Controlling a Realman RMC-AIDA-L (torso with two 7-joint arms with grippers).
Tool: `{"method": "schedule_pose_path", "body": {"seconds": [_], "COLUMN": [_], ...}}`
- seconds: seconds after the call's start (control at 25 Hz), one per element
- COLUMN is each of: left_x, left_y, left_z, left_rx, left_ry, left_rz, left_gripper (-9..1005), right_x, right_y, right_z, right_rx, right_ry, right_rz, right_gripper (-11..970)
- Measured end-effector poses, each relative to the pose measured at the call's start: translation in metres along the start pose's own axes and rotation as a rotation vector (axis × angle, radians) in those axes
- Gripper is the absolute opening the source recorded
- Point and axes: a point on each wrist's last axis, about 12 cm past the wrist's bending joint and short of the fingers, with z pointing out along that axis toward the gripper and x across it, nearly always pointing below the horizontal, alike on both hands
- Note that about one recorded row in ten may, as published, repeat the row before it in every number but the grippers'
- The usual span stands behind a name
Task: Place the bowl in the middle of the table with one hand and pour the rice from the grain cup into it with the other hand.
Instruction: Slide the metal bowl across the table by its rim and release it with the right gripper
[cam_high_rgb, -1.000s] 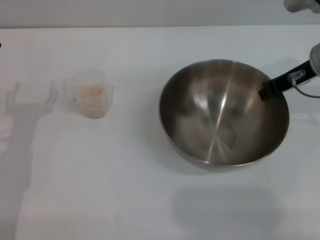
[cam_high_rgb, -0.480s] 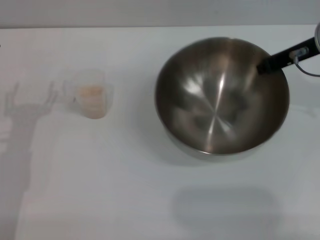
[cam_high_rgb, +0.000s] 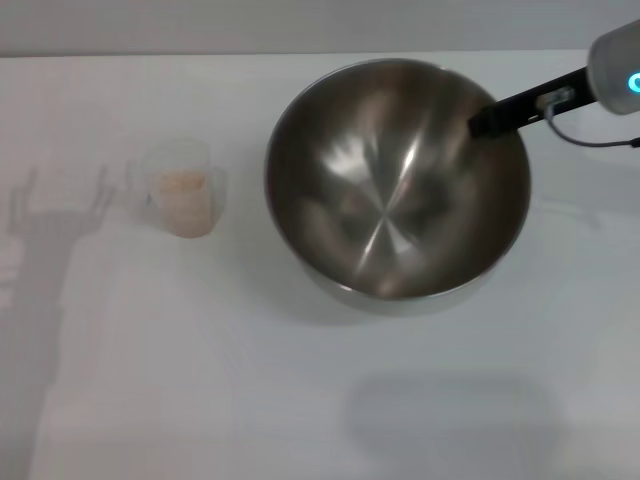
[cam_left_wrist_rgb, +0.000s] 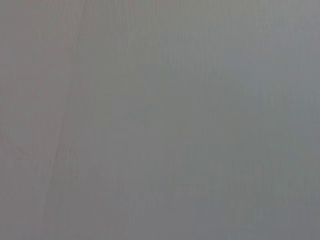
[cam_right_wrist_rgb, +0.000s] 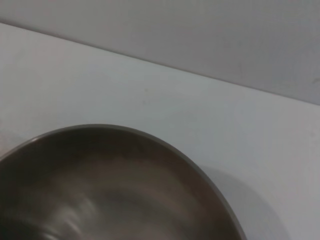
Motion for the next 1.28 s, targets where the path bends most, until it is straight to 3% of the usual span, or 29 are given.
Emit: {"method": "schedule_pose_path", "body": {"seconds": [0.4,0.96,1.28], "left_x": [0.0,-0.001,-0.001], "left_y": [0.0,0.001,0.002], "left_z": [-0.001,-0.003,-0.004], "left_rx": [0.006,0.003,0.0], "left_ry": [0.001,-0.003,-0.006], "left_rz": [-0.016,-0.017,-0.016], "left_gripper": [864,864,863], "right_x": [0.004,-0.003,-0.014], "right_y": [0.005,0.011,0.014], "right_z": [0.027,0.039,0.035], "right_rx": [-0.035,-0.036,-0.023], "right_ry": [0.046,0.047,0.013], "right_rz": [0.008,-0.013,-0.045], "right_gripper": [13,17,92]}}
